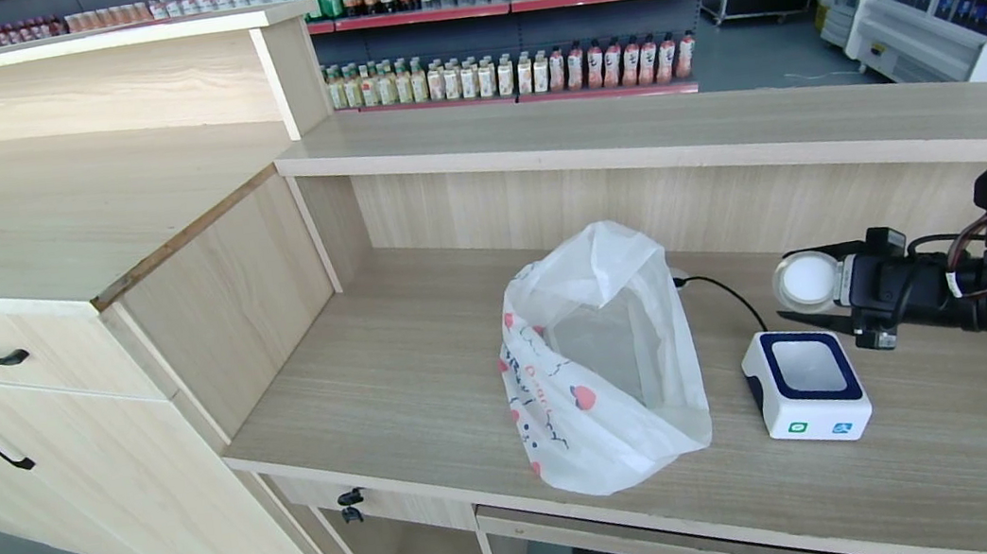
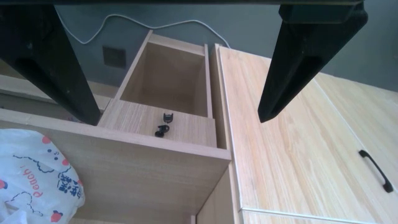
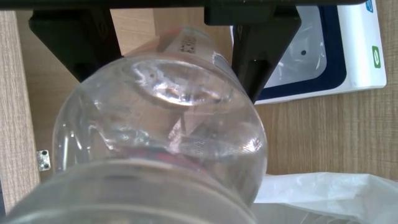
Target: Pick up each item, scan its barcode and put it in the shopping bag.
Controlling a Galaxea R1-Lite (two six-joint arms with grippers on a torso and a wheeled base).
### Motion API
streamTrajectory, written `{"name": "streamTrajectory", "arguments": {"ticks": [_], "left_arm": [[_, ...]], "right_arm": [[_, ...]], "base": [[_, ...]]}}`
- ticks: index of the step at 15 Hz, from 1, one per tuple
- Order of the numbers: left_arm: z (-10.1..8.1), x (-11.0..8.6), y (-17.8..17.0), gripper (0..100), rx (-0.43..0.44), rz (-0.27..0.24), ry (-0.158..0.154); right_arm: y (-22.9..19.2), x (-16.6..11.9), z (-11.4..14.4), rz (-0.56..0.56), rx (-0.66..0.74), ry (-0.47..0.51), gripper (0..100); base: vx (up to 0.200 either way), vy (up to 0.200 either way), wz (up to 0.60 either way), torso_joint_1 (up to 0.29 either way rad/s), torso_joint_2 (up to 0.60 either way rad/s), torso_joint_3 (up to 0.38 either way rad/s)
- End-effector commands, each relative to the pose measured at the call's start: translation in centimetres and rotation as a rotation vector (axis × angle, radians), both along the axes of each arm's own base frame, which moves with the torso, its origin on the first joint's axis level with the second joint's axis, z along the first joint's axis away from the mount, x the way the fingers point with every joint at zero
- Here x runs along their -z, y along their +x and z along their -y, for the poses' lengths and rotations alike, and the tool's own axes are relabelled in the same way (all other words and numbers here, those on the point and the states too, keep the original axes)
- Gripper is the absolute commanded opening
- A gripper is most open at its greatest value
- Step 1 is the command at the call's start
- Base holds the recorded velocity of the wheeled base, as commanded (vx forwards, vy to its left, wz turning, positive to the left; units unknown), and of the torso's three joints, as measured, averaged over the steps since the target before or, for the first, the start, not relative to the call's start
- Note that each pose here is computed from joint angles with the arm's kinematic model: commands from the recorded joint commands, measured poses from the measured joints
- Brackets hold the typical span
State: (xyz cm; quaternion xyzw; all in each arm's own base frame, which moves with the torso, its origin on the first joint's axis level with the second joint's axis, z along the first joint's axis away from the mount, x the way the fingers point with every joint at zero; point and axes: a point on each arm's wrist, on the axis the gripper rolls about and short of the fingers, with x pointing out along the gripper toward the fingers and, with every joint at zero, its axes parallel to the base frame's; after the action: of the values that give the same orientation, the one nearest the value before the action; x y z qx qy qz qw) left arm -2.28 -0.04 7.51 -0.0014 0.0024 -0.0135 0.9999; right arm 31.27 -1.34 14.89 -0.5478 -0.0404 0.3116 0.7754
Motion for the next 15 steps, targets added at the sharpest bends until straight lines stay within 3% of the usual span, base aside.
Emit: {"name": "streamTrajectory", "arguments": {"ticks": [1, 12, 13, 15], "left_arm": [[0.0, 0.0, 0.0, 100, 0.001, -0.001, 0.0], [0.0, 0.0, 0.0, 100, -0.001, -0.001, 0.0], [0.0, 0.0, 0.0, 100, 0.001, -0.001, 0.0], [0.0, 0.0, 0.0, 100, 0.001, -0.001, 0.0]], "right_arm": [[0.0, 0.1, 0.0, -0.003, 0.001, -0.001, 0], [-0.2, -0.1, 0.0, 0.0, 0.001, 0.004, 0], [-0.3, -0.6, 0.0, 0.001, 0.013, 0.022, 0], [-0.7, -2.5, -0.8, -0.049, 0.186, 0.167, 0]], "base": [[0.0, 0.0, 0.0, 0.0, 0.0, 0.0], [0.0, 0.0, 0.0, 0.0, 0.0, 0.0], [0.0, 0.0, 0.0, 0.0, 0.0, 0.0], [0.0, 0.0, 0.0, 0.0, 0.0, 0.0]]}}
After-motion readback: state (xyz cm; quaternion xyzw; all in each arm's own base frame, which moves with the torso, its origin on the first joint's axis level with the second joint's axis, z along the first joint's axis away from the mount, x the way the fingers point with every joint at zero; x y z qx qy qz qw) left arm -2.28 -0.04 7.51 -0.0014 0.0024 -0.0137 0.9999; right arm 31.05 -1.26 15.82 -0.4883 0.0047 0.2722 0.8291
